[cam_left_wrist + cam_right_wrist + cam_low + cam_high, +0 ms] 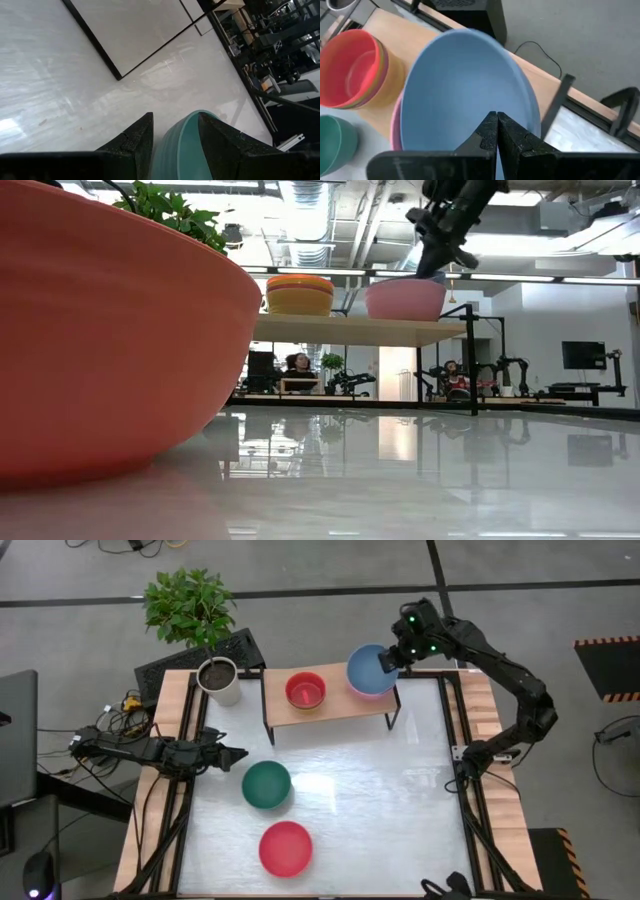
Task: Place and stack bowls onto a shelf
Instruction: Stack the blue bowl on top of the pink bowl on the shelf, then stack the dark green bowl on top of the blue bowl on the shelf
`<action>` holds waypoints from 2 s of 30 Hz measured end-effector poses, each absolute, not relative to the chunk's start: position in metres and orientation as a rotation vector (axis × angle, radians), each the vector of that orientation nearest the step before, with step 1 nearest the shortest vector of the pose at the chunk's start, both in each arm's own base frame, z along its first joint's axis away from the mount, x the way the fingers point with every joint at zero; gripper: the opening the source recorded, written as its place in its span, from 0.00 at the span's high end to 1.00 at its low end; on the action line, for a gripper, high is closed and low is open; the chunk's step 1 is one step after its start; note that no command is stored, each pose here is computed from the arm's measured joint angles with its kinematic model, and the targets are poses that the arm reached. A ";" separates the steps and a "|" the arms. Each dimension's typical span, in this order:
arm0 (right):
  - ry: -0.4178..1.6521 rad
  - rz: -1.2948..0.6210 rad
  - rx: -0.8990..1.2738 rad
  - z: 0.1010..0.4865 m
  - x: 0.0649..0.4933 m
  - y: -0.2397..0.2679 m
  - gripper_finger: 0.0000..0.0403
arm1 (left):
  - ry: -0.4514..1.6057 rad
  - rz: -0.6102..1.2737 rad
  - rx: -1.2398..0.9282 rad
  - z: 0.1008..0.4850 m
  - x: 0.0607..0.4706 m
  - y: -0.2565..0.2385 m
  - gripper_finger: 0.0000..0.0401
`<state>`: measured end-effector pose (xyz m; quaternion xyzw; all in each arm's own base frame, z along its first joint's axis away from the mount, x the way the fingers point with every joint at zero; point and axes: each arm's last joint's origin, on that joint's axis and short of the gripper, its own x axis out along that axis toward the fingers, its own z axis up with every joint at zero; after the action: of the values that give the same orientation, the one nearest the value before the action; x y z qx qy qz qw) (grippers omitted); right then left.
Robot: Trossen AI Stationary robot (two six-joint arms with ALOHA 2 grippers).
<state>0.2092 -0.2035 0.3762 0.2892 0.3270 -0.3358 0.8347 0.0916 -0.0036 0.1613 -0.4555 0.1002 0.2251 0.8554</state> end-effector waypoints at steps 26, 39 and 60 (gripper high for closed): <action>0.599 -0.725 0.533 0.394 0.199 -0.205 0.93 | 0.204 0.487 -0.941 0.161 0.091 -0.003 0.65; 0.382 -0.625 0.389 0.399 0.255 -0.203 0.94 | 0.185 0.511 -0.933 0.162 0.091 -0.002 0.65; 0.374 -0.605 0.387 0.411 0.259 -0.193 0.93 | 0.189 0.506 -0.938 0.162 0.091 -0.002 0.65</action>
<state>0.2585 -0.1933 0.4110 0.1883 0.1817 -0.2943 0.9192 0.0913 -0.0024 0.1615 -0.4463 0.0897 0.2410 0.8571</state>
